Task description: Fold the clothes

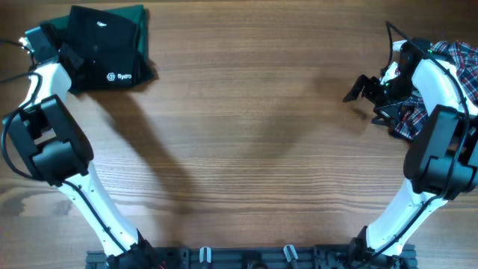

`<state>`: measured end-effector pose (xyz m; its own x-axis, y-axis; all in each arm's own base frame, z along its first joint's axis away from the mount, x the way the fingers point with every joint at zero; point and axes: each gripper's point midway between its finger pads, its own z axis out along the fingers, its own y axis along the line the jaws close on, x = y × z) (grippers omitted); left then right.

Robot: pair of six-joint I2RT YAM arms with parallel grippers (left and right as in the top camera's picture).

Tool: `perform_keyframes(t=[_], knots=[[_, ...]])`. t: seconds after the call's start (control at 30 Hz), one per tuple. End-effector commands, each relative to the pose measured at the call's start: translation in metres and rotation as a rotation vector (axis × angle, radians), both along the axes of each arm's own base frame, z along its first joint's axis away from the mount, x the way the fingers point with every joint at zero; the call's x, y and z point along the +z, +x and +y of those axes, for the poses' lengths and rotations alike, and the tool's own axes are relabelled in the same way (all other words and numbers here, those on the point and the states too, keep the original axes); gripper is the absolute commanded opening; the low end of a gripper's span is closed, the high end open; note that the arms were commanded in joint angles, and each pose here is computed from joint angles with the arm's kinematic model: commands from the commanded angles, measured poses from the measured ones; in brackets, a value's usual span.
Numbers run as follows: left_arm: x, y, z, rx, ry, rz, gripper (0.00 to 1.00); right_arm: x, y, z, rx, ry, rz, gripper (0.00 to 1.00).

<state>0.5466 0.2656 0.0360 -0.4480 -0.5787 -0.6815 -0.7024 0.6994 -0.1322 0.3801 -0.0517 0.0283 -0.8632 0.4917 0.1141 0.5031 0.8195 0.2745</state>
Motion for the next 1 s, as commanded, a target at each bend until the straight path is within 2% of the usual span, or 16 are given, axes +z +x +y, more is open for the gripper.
perform_keyframes(t=[0.0,0.1,0.2,0.27,0.33,0.4,0.5,0.6,0.73,0.83,0.97], knots=[[0.1,0.01,-0.003,0.017,0.103,-0.161,0.59,-0.002,0.003,0.002,-0.005,0.018,0.003,1.0],[0.15,0.016,-0.022,-0.017,0.13,-0.248,0.64,-0.002,0.003,0.004,-0.005,0.027,0.003,1.0],[0.158,0.015,-0.061,-0.104,0.078,-0.22,0.68,-0.001,0.004,0.005,-0.005,0.037,-0.002,1.0],[0.137,0.011,-0.099,-0.209,-0.027,-0.14,0.66,-0.001,0.005,0.005,-0.005,0.036,-0.004,1.0],[0.097,0.002,-0.131,-0.272,-0.114,-0.02,0.56,-0.001,0.006,0.005,-0.005,0.035,-0.008,1.0],[0.061,-0.004,-0.149,-0.296,-0.149,0.07,0.5,-0.001,0.006,0.005,-0.005,0.035,-0.009,1.0],[-0.004,-0.016,-0.161,-0.305,-0.2,0.216,0.51,-0.001,0.005,0.005,-0.002,0.035,-0.005,1.0],[-0.047,-0.023,-0.16,-0.298,-0.224,0.29,0.52,-0.001,0.005,0.005,-0.003,0.035,-0.007,1.0],[-0.062,-0.009,-0.151,-0.287,-0.196,0.247,0.57,-0.001,0.005,0.005,-0.003,0.036,-0.003,1.0],[-0.045,0.016,-0.136,-0.27,-0.133,0.128,0.69,-0.001,0.003,0.005,-0.003,0.037,0.001,1.0],[-0.023,0.027,-0.13,-0.261,-0.093,0.063,0.74,-0.001,0.003,0.006,-0.003,0.038,0.003,1.0]])
